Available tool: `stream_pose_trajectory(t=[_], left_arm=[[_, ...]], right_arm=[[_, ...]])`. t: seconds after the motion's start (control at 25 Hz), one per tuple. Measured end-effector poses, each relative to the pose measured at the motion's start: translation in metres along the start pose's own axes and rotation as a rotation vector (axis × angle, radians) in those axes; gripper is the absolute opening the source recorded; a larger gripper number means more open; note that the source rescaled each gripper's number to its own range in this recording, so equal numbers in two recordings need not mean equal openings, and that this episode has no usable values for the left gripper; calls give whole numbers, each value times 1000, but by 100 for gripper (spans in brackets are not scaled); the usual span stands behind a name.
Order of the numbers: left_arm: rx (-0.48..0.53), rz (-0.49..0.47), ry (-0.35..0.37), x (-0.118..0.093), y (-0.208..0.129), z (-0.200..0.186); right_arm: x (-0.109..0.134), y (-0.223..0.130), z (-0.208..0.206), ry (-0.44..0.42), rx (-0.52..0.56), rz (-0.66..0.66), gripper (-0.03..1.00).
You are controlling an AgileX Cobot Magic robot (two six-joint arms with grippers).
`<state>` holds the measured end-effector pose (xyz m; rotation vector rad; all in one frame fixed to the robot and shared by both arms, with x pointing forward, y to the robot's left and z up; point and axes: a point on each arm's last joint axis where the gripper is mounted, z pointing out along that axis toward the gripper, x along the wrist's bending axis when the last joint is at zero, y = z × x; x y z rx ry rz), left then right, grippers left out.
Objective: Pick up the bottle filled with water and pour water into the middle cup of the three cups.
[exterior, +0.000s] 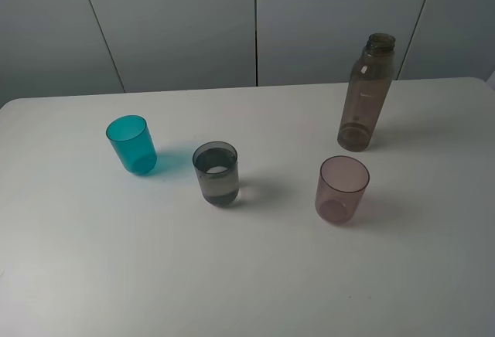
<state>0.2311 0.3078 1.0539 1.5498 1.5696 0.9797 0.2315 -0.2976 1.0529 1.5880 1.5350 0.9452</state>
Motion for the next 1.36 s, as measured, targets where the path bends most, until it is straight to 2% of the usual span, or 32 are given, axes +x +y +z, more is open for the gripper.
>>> stream_pose_trajectory(t=[1.36], left_arm=[[0,0,0,0,0,0]], right_arm=[[0,0,0,0,0,0,37]])
